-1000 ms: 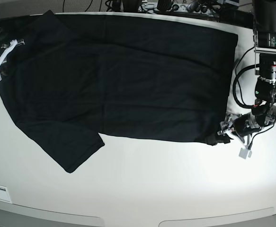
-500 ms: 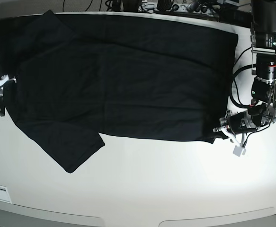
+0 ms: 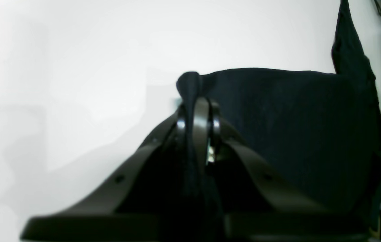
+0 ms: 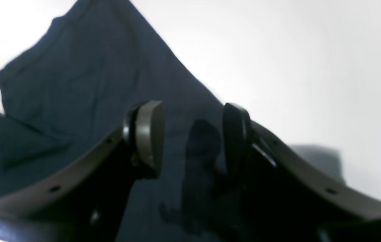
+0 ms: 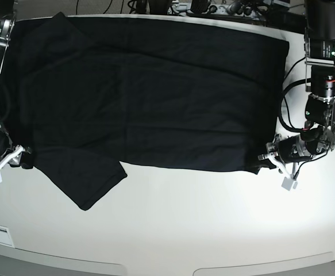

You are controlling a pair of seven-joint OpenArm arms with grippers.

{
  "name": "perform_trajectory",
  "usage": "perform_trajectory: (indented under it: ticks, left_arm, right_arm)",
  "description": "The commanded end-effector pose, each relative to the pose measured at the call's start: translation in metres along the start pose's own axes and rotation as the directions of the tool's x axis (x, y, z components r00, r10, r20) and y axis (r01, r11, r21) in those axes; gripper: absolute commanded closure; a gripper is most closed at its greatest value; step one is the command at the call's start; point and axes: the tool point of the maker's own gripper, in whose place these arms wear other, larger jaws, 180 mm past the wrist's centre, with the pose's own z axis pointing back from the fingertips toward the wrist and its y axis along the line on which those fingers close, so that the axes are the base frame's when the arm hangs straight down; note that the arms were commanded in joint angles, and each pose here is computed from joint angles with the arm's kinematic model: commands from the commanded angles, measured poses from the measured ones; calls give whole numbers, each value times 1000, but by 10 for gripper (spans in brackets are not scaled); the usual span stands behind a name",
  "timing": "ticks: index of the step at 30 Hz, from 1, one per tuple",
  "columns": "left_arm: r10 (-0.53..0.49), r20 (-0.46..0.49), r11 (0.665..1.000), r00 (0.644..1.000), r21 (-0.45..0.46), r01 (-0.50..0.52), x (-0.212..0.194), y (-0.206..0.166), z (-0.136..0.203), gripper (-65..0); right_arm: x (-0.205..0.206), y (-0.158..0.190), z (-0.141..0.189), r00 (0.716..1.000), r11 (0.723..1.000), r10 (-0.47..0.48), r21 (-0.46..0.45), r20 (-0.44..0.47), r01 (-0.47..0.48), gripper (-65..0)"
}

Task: Fold the T-shirt properly
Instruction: 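Move both grippers to the hem corners of the shirt and grasp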

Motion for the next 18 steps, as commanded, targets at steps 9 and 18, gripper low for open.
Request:
perform_trajectory:
  ticks: [9,18]
  left_arm:
    - [-35,-95,998,995,53,41,-16,13,5,0]
    - [-37,-92,998,995,54,42,-14,12,5,0]
  right_arm:
    - [13,-10,-35,989,987,-148,61,-33,149,-306]
    - [-2,31,-50,990,969,-122,207,-68,133,-279]
